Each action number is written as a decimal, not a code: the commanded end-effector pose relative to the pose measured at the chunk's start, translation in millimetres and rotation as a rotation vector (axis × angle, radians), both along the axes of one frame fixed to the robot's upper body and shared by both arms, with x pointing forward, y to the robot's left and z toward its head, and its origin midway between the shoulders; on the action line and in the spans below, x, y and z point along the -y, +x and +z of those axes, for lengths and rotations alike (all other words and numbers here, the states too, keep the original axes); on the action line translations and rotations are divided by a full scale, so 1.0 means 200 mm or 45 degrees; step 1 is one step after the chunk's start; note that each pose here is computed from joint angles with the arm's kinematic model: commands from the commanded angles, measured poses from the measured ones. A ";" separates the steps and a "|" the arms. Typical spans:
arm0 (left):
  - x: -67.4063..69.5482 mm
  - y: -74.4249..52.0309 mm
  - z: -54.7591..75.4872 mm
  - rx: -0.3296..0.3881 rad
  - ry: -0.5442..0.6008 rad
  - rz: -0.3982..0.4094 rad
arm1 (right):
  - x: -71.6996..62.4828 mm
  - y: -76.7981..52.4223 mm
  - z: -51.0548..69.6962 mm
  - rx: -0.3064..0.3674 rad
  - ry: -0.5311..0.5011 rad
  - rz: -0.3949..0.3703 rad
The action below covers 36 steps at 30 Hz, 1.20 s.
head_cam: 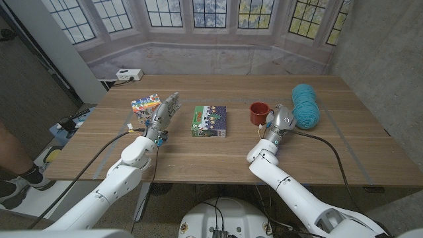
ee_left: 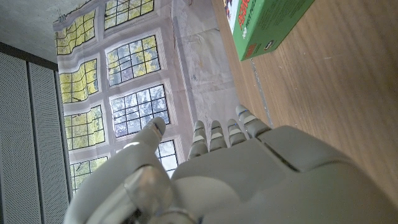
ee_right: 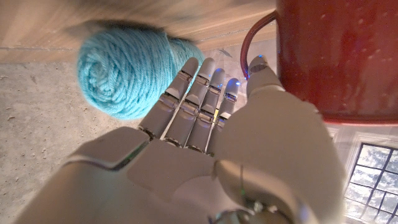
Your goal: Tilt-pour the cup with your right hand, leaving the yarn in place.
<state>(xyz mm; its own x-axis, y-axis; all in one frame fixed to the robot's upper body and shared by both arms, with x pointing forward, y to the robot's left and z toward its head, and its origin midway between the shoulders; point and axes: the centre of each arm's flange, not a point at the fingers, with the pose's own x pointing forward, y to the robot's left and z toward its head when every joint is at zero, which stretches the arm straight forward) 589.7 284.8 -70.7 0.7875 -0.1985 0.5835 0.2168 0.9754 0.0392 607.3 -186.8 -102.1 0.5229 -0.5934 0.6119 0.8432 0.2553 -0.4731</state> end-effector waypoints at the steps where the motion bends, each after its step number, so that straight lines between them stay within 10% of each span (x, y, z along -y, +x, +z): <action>1: -0.01 0.01 -0.02 -0.011 -0.013 -0.002 | -0.01 -0.01 -0.03 -0.033 -0.015 0.018; 36: 0.03 0.03 -0.04 -0.011 -0.036 -0.005 | -0.07 -0.13 -0.08 -0.041 0.034 0.121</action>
<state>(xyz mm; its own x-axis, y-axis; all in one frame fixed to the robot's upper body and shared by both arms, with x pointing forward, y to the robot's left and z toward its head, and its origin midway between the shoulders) 594.5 282.3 -78.5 0.7928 -0.1845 0.5808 0.2173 0.9760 0.0135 588.7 -178.0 -114.5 0.5739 -0.5686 0.5893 0.8132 0.3106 -0.4922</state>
